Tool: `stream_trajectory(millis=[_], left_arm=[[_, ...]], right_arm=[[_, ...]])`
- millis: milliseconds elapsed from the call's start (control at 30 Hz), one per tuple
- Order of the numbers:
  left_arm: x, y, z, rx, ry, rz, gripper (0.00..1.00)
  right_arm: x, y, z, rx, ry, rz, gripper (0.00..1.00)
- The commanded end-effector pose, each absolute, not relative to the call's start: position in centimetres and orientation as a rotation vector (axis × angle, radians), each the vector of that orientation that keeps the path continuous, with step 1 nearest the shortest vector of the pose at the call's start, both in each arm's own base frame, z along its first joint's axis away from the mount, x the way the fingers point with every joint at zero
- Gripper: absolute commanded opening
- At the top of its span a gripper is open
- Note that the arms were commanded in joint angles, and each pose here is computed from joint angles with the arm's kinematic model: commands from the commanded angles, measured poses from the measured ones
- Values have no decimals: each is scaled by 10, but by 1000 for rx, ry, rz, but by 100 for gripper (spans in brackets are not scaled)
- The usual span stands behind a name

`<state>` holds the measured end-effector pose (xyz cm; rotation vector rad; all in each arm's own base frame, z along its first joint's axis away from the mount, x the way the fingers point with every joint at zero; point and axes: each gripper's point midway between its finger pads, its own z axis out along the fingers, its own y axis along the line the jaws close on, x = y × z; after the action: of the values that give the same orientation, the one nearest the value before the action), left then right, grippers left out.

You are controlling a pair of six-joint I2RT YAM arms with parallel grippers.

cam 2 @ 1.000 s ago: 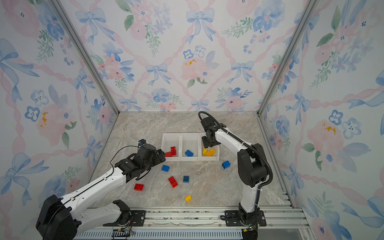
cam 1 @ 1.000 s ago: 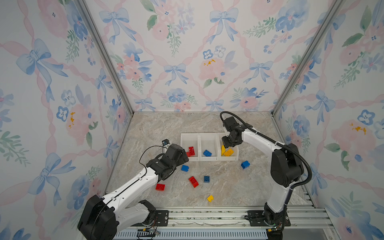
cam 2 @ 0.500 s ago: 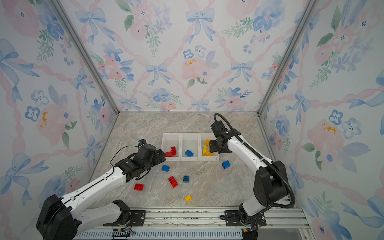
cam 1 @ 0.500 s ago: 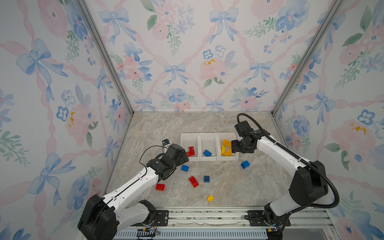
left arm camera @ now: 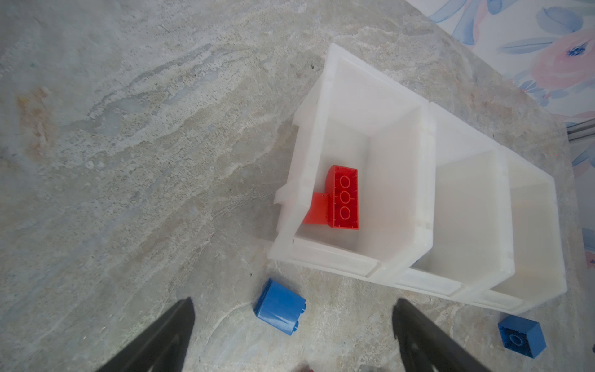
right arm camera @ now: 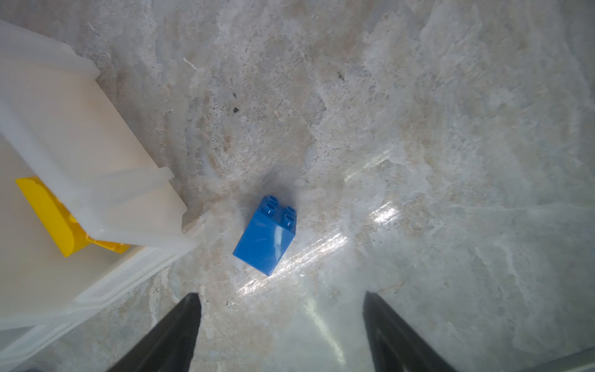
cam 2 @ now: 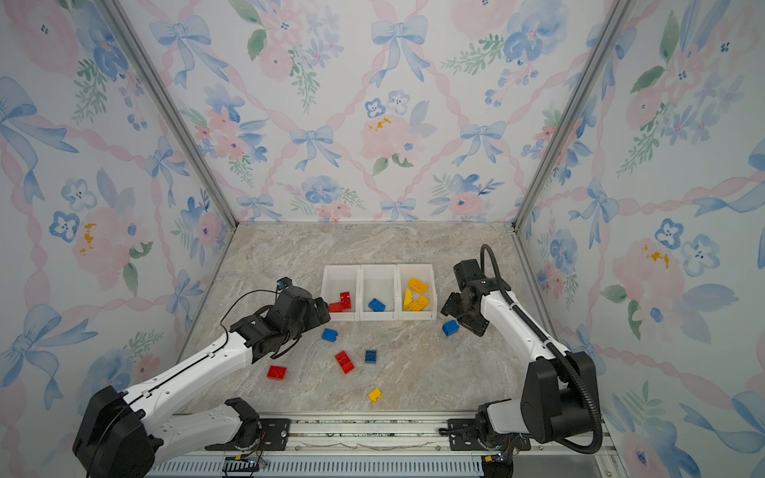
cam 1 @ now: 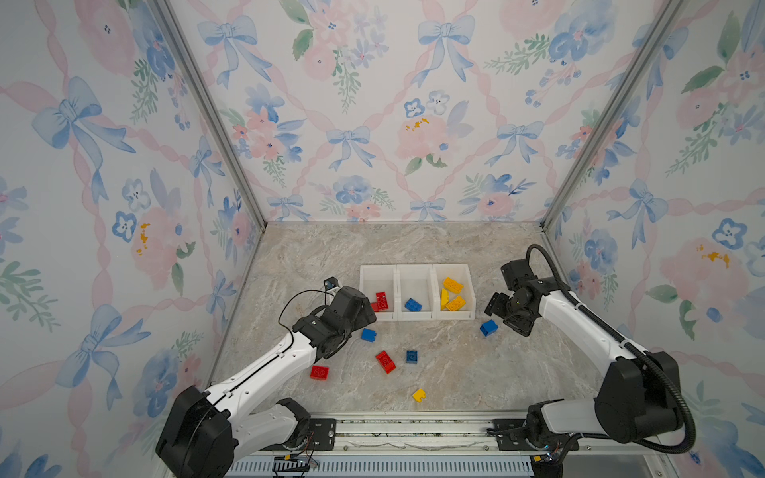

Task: Sort the legos into containers by color
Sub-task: Pick up the lego from the middle-right of the table.

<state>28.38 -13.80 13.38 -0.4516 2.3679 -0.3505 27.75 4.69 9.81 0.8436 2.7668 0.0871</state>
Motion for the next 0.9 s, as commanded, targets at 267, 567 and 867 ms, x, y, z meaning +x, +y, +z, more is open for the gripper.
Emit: stream_trajectory(millis=[267,567,867], left_arm=[[285,-139,136,-419,2368,-347,98],[284,-137,135,-424,2364,-347,98],[282,-135,133,-430,2367,-345,98]], right_arm=[[285,51,67,1053,2740,129,82],[288,51,44,1113,2753,106,76],[285,50,25,1152,2758,80,66]])
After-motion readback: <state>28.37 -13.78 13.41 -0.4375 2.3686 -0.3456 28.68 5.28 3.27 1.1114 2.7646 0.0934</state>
